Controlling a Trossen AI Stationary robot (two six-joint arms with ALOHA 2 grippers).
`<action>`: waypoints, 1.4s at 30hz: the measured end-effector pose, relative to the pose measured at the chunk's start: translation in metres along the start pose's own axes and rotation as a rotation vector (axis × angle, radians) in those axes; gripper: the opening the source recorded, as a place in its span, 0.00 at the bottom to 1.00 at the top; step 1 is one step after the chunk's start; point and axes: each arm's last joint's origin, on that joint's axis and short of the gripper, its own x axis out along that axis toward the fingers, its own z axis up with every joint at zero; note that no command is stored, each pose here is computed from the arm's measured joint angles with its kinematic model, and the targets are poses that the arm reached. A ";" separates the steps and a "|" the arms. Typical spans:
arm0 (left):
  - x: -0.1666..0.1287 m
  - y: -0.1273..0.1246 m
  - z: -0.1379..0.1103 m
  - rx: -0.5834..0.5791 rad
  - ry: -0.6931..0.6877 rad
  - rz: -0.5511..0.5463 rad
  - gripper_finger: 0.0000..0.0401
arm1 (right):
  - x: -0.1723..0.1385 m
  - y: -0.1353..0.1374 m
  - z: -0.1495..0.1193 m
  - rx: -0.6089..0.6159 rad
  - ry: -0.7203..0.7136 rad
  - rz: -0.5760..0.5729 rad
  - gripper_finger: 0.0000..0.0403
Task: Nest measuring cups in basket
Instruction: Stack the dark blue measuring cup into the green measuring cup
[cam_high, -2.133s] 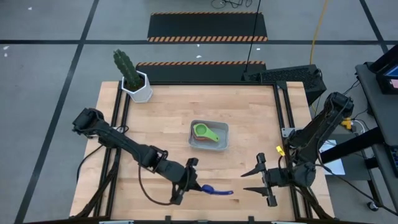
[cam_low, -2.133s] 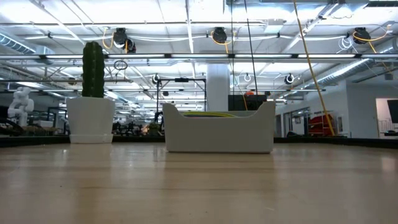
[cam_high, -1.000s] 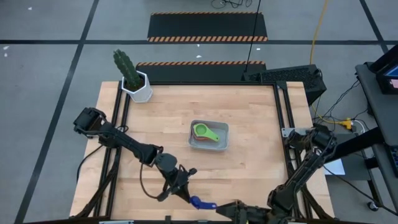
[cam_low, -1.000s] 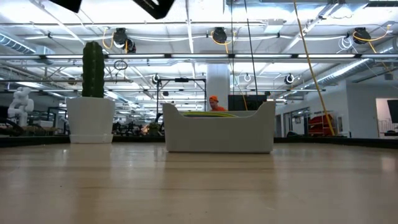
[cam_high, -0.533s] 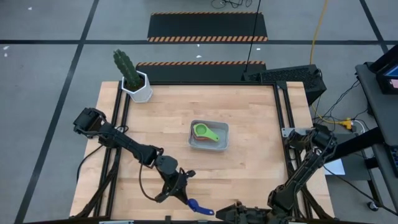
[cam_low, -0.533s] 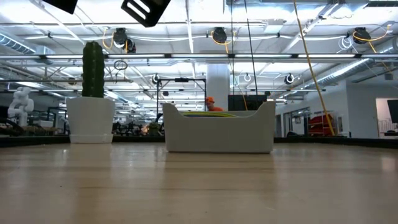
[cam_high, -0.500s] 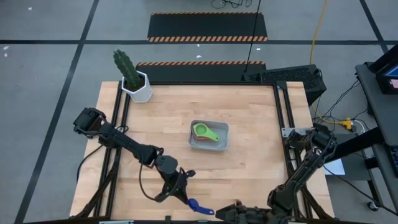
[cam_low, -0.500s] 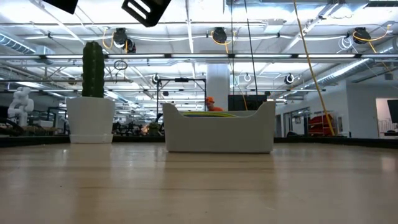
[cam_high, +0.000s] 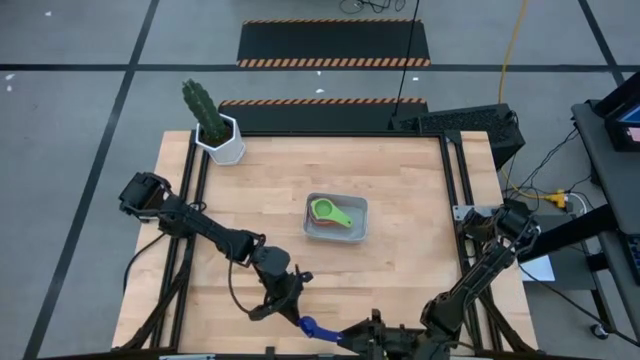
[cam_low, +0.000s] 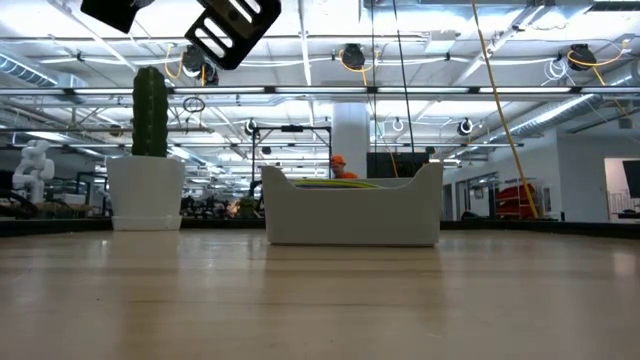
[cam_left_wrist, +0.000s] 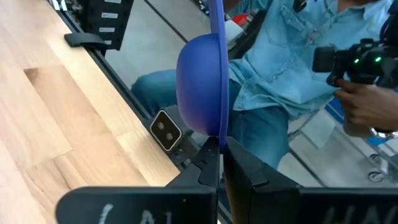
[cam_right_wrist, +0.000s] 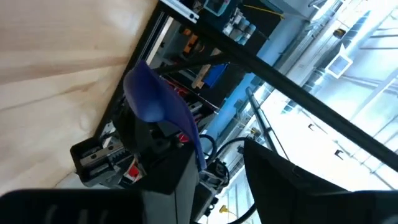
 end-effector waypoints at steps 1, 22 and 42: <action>0.000 0.000 0.000 -0.010 0.000 -0.004 0.02 | 0.000 0.000 0.000 0.003 0.000 0.001 0.30; 0.001 -0.003 0.003 -0.128 -0.022 -0.029 0.06 | 0.008 0.015 -0.001 0.022 -0.073 0.083 0.01; 0.006 -0.006 0.002 -0.085 -0.078 0.145 0.38 | 0.006 0.024 0.000 0.167 -0.035 0.090 0.00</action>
